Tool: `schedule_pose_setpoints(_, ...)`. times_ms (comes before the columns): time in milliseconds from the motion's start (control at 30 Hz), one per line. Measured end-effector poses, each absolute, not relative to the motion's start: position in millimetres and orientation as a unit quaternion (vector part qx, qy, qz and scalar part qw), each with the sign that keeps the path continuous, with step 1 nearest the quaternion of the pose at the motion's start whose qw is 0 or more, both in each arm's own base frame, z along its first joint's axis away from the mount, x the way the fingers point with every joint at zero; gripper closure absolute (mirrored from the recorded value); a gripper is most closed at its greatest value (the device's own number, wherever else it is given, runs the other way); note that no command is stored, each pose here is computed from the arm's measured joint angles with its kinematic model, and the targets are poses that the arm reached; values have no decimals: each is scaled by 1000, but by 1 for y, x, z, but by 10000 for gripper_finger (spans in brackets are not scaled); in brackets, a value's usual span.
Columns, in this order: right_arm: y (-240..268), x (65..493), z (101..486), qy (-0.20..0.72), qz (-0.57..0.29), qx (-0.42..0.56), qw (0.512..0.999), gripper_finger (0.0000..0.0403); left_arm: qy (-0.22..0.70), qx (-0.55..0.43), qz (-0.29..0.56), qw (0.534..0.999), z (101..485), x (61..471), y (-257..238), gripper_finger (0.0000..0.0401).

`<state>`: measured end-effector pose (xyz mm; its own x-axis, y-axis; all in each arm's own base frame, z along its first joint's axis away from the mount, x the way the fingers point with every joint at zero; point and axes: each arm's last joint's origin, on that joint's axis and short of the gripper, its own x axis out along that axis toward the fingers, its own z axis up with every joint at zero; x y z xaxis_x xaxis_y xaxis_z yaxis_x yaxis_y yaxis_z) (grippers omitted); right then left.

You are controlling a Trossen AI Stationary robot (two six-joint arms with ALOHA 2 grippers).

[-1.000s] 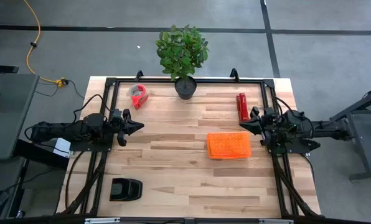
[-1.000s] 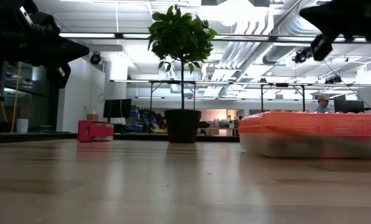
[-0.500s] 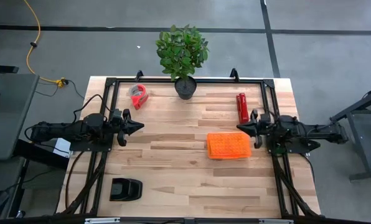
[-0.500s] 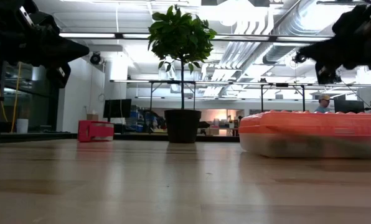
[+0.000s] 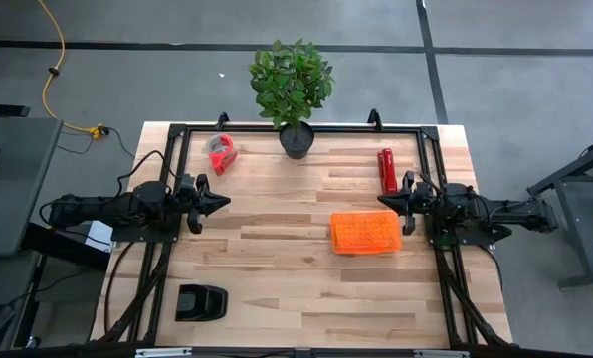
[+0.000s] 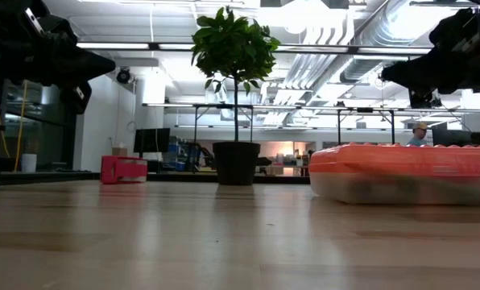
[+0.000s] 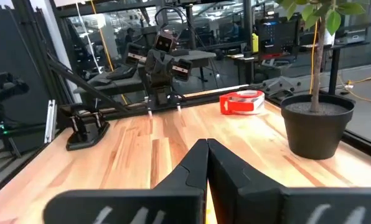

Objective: Pack school essentials
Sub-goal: Return to Home Position

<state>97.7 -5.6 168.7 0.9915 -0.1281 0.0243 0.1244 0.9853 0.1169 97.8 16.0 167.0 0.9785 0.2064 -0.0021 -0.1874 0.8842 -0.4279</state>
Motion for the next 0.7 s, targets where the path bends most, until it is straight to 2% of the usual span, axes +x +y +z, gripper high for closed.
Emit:
schedule_pose_setpoints(400,-6,98,169,-20,-60,134,989,403,-22,-218,101,970,167,98,16,400)
schedule_pose_setpoints(700,-6,98,169,-19,-60,131,989,403,-22,-218,101,970,167,98,16,400)
